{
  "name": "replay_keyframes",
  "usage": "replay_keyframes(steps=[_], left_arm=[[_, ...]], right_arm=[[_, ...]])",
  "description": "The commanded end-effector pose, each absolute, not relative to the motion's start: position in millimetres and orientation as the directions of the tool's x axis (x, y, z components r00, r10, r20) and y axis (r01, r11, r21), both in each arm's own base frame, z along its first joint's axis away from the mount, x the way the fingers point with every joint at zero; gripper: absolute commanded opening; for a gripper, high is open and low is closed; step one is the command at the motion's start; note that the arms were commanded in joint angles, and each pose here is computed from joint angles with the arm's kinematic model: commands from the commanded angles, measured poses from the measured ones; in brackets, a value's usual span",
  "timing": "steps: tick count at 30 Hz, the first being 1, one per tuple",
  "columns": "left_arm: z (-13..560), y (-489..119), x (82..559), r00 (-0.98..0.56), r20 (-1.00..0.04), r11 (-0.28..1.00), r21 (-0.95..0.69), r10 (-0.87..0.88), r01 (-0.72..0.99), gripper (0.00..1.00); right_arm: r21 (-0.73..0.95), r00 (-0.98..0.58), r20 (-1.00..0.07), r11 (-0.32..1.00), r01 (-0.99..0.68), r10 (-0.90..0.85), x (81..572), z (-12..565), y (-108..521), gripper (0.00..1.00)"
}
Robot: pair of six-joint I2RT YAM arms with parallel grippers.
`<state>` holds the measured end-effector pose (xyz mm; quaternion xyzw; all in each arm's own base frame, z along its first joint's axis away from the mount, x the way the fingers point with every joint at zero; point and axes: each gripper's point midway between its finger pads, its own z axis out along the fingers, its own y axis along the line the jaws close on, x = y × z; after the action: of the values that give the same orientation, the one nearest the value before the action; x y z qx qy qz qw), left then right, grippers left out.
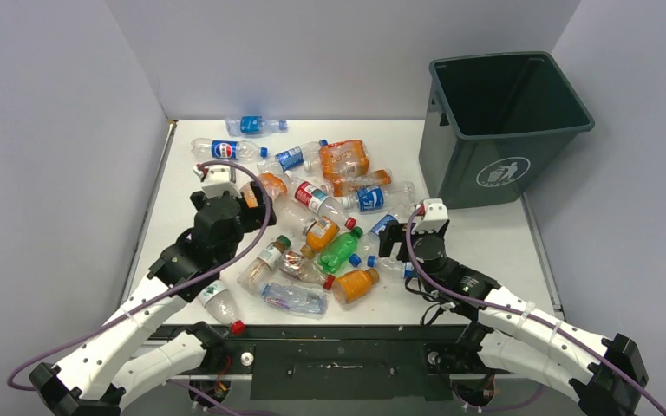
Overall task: Put the plastic bottles in the bin
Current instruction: Pick up the plastic bottle at the center of the board.
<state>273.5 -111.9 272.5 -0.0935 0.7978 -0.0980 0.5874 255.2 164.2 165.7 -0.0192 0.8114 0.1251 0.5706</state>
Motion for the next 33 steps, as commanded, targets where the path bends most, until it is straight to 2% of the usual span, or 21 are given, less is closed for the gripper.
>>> replay_keyframes(steps=[1, 9, 15, 22, 26, 33], left_arm=[[290.4, -108.8, 279.2, -0.249, -0.936, 0.968, -0.248, -0.251, -0.044, 0.96], [295.3, -116.4, 270.9, -0.219, -0.944, 0.963, -0.265, -0.247, 0.055, 0.96], [295.2, -124.3, 268.8, -0.232, -0.943, 0.959, -0.265, -0.238, 0.095, 0.96], [288.4, -128.6, 270.0, -0.262, -0.944, 0.967, -0.234, -0.202, 0.098, 0.96], [282.5, -131.8, 272.4, -0.295, -0.939, 0.972, -0.214, -0.178, 0.096, 0.96], [276.8, -146.4, 271.9, -0.333, -0.931, 0.964, -0.212, -0.15, 0.158, 0.96]], right_arm=[[0.201, -0.316, -0.937, 0.969, -0.14, 0.149, 258.5, 185.7, 159.3, 0.9], [0.19, -0.357, -0.911, 0.978, 0.082, 0.207, 263.3, 170.4, 114.9, 0.9], [0.336, -0.404, -0.818, 0.91, 0.241, 0.409, 263.3, 140.4, 68.7, 0.9], [0.389, -0.386, -0.74, 0.818, 0.424, 0.551, 239.3, 106.7, 40.8, 0.9], [0.352, -0.392, -0.763, 0.839, 0.414, 0.514, 238.3, 109.7, 36.1, 0.9], [0.29, -0.518, -0.792, 0.945, 0.149, 0.325, 251.1, 116.7, 82.6, 0.9]])
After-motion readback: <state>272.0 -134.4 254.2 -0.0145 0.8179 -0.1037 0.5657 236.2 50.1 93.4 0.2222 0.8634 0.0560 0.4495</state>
